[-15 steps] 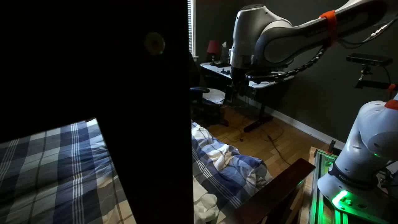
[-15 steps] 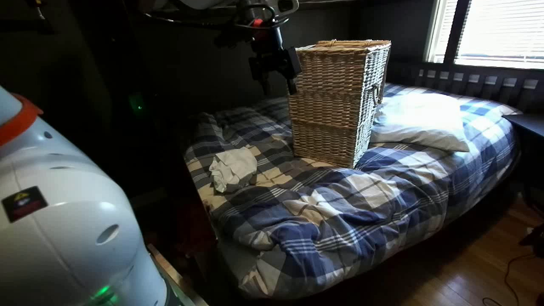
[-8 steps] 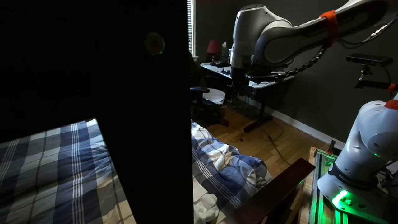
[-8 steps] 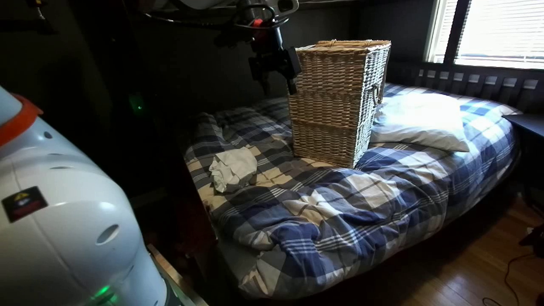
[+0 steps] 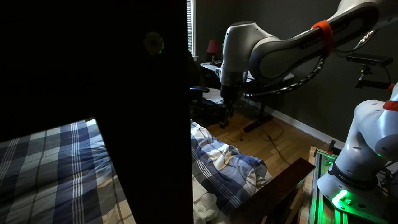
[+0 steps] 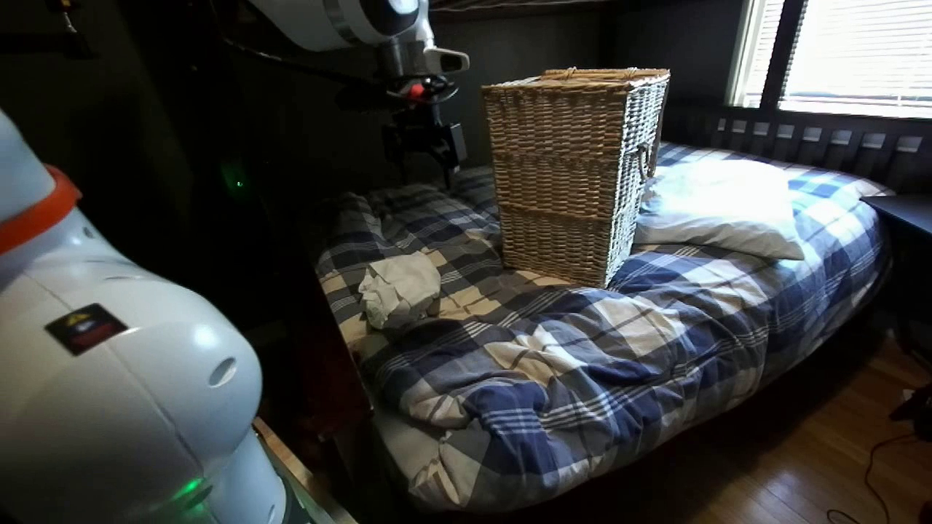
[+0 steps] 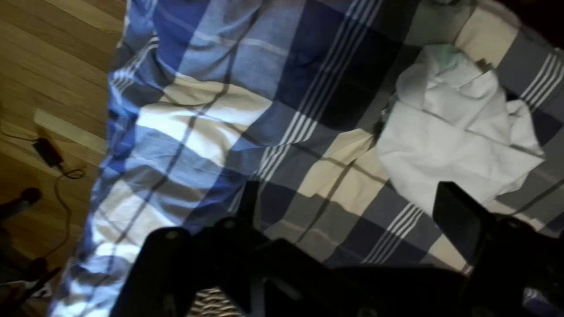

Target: Put the white cloth in the laundry basket

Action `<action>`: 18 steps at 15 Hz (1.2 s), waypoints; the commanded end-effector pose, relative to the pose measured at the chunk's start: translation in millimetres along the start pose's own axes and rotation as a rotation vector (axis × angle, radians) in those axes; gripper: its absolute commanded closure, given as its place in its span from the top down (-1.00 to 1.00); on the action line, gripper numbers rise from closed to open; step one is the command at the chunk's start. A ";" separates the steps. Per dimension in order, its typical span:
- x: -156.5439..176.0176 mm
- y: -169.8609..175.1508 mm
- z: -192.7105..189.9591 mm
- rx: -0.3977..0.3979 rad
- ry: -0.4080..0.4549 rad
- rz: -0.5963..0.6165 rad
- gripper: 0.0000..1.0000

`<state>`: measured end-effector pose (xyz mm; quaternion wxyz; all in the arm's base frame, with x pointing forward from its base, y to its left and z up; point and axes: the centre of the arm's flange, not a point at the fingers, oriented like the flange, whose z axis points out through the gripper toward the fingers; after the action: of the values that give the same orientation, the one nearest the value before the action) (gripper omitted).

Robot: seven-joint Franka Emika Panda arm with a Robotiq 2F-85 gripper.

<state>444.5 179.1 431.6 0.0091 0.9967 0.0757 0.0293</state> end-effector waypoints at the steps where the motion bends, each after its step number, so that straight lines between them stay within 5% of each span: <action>1: 23.5 -59.3 72.4 0.043 -0.007 -0.182 1.00; 6: 68.8 -115.7 144.7 0.070 0.021 -0.334 1.00; 12: 132.1 -165.0 194.5 0.177 0.048 -0.334 1.00; 16: 140.3 -192.5 231.6 0.218 0.028 -0.312 1.00; 18: 124.4 -178.0 215.9 0.195 0.032 -0.329 1.00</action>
<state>553.4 371.0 219.1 -0.0839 0.9664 0.2402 0.0354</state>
